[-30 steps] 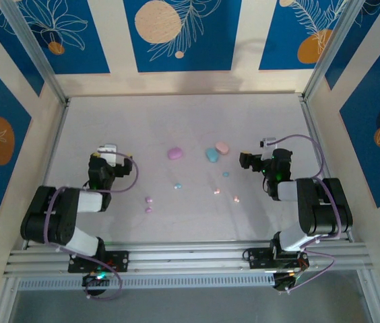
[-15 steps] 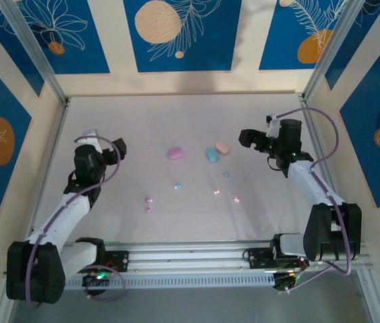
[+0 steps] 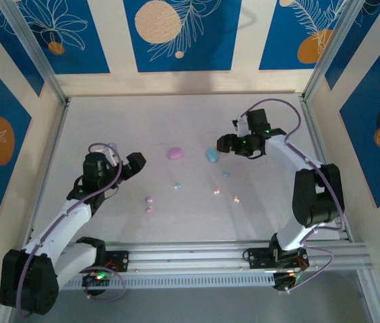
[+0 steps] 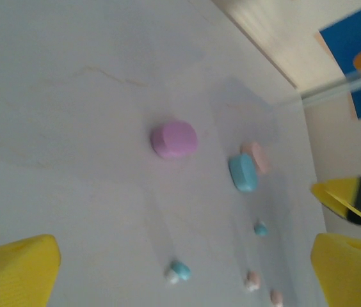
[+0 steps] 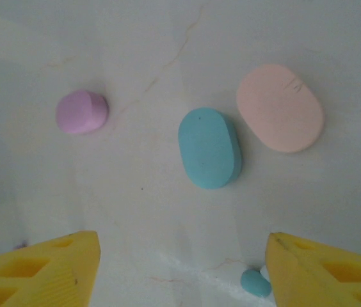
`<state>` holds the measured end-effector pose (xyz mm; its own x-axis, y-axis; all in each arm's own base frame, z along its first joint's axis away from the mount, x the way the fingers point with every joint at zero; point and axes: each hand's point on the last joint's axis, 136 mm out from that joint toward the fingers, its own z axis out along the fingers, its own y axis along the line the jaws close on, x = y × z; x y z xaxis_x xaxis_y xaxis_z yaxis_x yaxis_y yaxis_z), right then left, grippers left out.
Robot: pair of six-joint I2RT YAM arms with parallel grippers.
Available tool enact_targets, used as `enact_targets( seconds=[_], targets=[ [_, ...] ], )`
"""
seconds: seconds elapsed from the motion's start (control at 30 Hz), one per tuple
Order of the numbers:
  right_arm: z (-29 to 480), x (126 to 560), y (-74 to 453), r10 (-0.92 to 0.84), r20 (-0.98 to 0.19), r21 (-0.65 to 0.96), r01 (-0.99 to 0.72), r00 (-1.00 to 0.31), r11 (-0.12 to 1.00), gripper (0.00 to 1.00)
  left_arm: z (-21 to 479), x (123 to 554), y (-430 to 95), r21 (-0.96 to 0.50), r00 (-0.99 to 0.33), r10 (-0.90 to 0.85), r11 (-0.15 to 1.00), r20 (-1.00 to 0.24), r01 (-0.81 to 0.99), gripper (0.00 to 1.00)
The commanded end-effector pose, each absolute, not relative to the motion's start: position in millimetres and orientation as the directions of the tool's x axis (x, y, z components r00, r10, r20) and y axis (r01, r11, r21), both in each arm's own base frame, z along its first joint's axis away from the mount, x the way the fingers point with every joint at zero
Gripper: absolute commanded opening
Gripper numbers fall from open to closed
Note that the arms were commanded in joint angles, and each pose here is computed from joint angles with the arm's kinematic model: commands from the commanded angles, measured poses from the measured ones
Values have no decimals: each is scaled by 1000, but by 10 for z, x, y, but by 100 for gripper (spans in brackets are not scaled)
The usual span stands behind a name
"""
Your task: Insert wireless bluetooth earbuds into charging case
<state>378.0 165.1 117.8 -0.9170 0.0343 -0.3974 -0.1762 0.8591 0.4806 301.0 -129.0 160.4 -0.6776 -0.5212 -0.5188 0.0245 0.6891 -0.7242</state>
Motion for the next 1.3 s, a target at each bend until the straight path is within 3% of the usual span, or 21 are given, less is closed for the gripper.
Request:
enact_targets(
  seconds=[0.0, 0.47, 0.73, 1.07, 1.27],
  targets=[
    [947, 3692, 1667, -74, -333, 362, -200, -940, 911, 69, 1556, 2898, -1392, -713, -707, -489, 701, -511, 31, 100],
    [529, 3919, 1911, -298, -271, 115, -338, -915, 934, 69, 1693, 2918, -1647, -669, -725, -387, 731, -570, 136, 100],
    [401, 4004, 1965, -372, -261, 52, -397, -891, 916, 69, 1658, 2950, -1811, -668, -748, -352, 727, -562, 160, 100],
    [240, 4126, 2039, -416, -252, 27, -436, -874, 900, 60, 1662, 2992, -1851, -656, -751, -336, 736, -568, 166, 100],
    [180, 4132, 2076, -438, -240, 20, -455, -866, 890, 44, 1662, 3014, -1871, -649, -758, -323, 742, -567, 169, 99]
  ],
)
